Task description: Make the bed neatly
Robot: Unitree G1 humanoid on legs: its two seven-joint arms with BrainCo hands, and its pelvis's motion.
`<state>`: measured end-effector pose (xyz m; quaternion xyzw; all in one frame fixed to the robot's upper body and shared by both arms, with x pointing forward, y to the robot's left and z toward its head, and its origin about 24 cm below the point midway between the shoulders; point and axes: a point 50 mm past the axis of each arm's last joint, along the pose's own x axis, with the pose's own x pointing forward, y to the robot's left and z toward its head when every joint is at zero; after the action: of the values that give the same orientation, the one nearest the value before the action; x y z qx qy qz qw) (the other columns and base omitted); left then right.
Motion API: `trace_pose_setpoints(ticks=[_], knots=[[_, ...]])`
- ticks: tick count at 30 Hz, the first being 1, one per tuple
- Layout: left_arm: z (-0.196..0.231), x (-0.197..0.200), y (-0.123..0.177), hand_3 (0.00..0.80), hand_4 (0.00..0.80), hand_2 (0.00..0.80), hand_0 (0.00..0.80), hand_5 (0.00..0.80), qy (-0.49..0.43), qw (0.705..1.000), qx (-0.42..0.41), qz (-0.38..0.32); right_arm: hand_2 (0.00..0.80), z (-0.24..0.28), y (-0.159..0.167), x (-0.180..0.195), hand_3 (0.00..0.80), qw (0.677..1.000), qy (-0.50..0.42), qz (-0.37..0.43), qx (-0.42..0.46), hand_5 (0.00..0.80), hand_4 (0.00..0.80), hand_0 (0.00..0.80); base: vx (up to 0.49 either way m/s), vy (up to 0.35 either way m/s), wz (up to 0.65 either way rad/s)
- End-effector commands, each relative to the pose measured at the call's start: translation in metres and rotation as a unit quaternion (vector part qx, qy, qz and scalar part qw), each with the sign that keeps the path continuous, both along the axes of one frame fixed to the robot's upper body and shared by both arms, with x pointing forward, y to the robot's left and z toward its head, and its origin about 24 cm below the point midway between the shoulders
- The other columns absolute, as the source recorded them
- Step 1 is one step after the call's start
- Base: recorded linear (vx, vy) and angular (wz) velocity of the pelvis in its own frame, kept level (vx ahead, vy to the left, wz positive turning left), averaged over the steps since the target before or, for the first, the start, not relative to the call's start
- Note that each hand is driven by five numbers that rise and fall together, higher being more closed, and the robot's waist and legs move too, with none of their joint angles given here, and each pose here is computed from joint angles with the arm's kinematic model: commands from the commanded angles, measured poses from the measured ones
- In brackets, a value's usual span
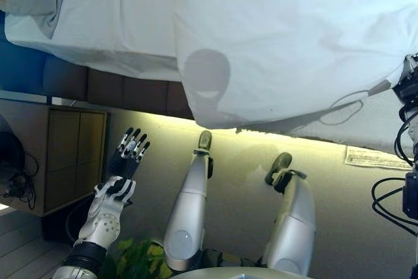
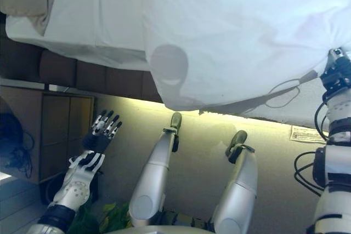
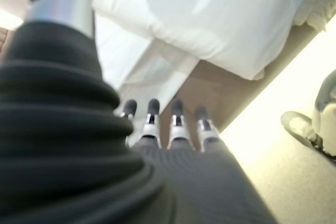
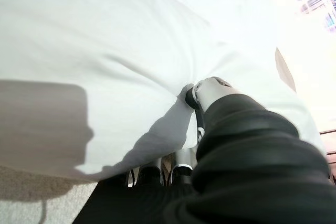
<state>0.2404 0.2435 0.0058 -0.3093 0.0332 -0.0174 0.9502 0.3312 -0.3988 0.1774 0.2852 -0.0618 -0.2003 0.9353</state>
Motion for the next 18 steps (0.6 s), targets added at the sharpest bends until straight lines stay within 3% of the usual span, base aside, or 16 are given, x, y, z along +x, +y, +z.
trace_pose_setpoints(ticks=[1,9,14,18], knots=[[0.003,-0.010,0.010,0.000,0.000,0.000,0.000,0.000,-0.010,1.000,0.018,-0.009,0.800,0.028,-0.006,-0.005,0.800,0.997,-0.064,0.014,-0.029,0.800,0.800,0.800,0.002,0.053,-0.02],[-0.007,-0.001,0.000,0.000,0.000,0.000,0.000,0.000,0.020,0.994,0.087,-0.058,0.800,0.000,0.010,0.002,0.800,0.997,-0.038,0.072,-0.014,0.800,0.800,0.800,-0.018,0.058,-0.08],[-0.033,0.003,-0.009,0.000,0.000,0.000,0.000,0.000,0.128,0.957,0.232,-0.119,0.800,-0.013,0.039,0.017,0.800,0.990,-0.021,0.138,-0.019,0.800,0.800,0.800,0.046,0.088,-0.12],[-0.040,0.016,-0.027,0.000,0.000,0.000,0.000,0.000,0.173,0.940,0.231,-0.183,0.800,-0.018,0.066,0.029,0.800,0.982,-0.022,0.189,-0.018,0.800,0.800,0.800,0.041,0.089,-0.17]])
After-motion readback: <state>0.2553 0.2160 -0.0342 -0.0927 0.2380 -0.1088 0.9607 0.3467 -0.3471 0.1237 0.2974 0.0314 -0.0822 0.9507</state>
